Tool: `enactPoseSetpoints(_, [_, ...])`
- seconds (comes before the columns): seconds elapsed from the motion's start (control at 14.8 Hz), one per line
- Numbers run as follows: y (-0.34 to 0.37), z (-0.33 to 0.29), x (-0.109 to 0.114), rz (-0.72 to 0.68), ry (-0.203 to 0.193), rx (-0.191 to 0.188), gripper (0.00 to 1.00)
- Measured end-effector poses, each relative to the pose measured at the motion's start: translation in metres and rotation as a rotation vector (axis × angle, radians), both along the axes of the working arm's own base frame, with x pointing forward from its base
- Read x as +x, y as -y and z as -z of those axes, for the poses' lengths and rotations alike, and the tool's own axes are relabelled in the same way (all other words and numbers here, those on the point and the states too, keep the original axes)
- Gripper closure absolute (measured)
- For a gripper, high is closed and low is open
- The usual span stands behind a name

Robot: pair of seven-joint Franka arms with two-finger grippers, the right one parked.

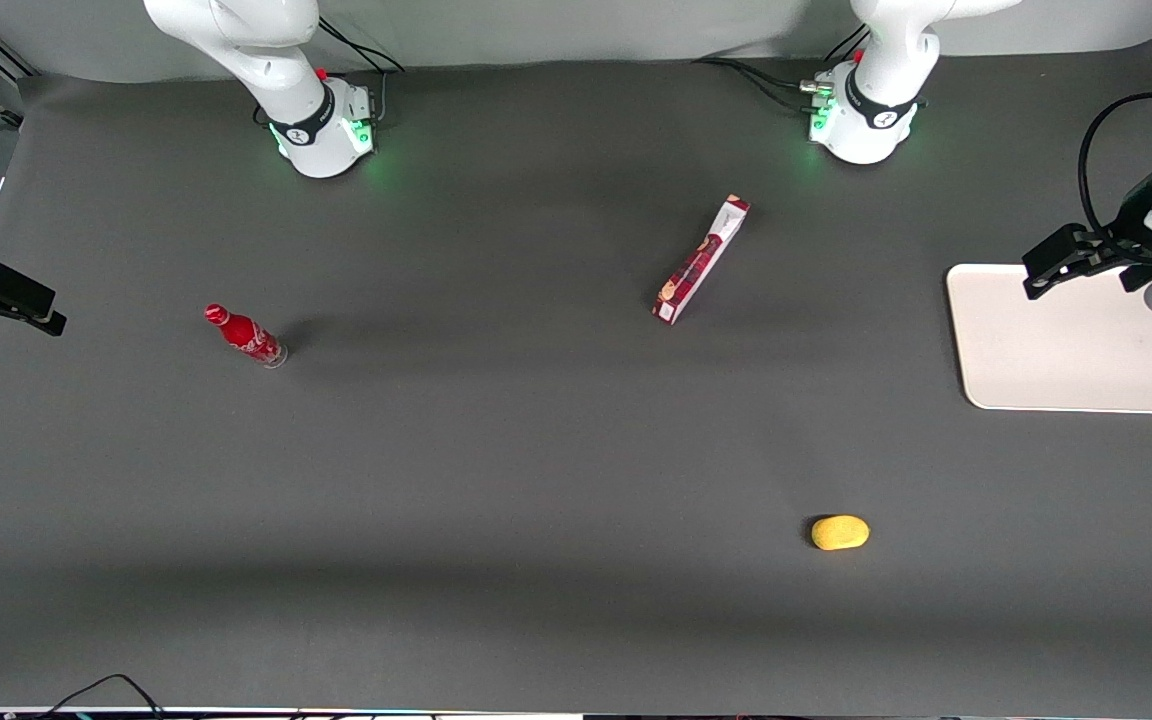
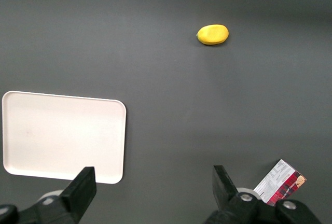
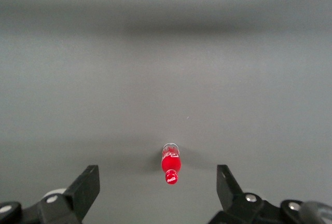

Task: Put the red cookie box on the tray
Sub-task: 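Move the left gripper over the red plaid cookie box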

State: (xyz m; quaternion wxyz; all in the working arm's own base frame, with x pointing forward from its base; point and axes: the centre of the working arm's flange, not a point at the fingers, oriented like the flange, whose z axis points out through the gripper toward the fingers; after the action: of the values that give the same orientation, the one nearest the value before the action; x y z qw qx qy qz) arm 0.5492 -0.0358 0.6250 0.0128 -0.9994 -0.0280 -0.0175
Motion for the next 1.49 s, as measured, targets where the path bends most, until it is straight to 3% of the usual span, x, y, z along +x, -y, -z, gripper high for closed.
enactPoseSetpoints(0.41, [0.002,0.0,0.0,0.001,0.0,-0.007,0.0])
enactPoseSetpoints(0.47, [0.004,0.004,-0.001,0.007,-0.017,-0.01,0.0])
enactPoseSetpoints(0.68, [0.055,0.033,-0.015,0.095,-0.131,-0.037,0.0])
enactPoseSetpoints(0.81, [0.107,0.063,-0.028,0.168,-0.193,-0.079,0.0])
enactPoseSetpoints(1.01, [0.172,0.113,-0.054,0.268,-0.247,-0.092,0.0])
enactPoseSetpoints(1.22, [0.245,0.166,-0.102,0.32,-0.23,-0.066,0.0])
enactPoseSetpoints(1.49, [0.297,0.243,-0.168,0.375,-0.16,-0.083,0.0])
